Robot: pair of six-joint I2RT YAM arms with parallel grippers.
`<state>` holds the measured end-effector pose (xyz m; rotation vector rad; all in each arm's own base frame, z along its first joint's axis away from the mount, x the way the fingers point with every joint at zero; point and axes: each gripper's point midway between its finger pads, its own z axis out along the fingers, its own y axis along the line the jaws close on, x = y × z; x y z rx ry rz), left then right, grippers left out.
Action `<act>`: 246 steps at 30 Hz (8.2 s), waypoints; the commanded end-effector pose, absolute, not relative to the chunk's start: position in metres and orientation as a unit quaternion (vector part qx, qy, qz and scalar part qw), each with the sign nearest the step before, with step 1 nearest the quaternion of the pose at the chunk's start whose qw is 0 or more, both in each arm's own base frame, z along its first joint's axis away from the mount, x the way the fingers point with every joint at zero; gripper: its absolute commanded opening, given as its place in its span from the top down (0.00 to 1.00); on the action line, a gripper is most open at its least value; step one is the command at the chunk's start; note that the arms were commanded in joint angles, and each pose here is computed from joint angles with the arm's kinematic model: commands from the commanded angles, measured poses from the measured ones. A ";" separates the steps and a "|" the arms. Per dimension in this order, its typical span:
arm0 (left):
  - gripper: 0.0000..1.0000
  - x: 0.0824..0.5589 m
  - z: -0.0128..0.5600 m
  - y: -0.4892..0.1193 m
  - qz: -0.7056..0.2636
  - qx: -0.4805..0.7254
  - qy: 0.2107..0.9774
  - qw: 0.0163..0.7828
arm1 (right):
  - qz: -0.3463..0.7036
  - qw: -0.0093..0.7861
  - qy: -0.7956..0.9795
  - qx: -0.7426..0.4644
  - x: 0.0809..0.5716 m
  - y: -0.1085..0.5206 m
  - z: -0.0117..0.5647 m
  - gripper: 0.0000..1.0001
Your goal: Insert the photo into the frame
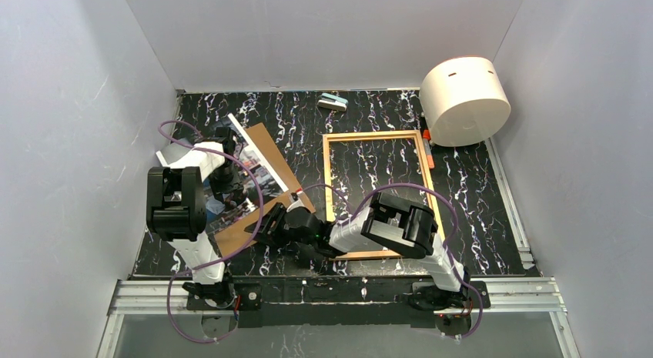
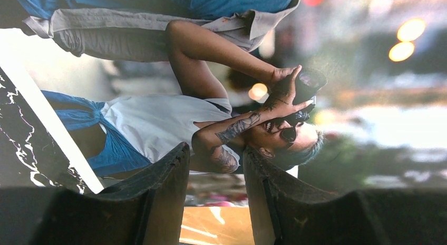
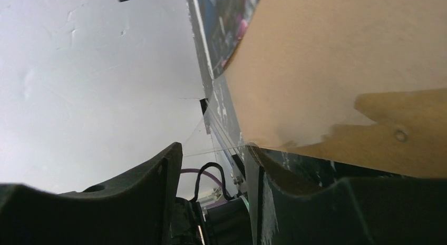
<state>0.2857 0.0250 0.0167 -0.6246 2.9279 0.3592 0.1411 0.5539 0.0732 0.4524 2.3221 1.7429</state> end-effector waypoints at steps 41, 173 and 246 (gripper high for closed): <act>0.60 0.232 -0.028 0.031 0.128 -0.202 0.969 -0.068 | 0.601 0.187 0.753 0.189 0.183 0.538 0.087 0.74; 0.03 0.347 0.172 -0.191 -0.494 -0.563 0.656 0.090 | 0.501 0.273 0.759 0.314 0.291 0.271 0.312 0.99; 1.00 0.339 0.410 -0.100 -0.183 -0.143 0.812 0.536 | 0.104 0.131 0.984 -0.059 0.268 0.328 0.065 0.42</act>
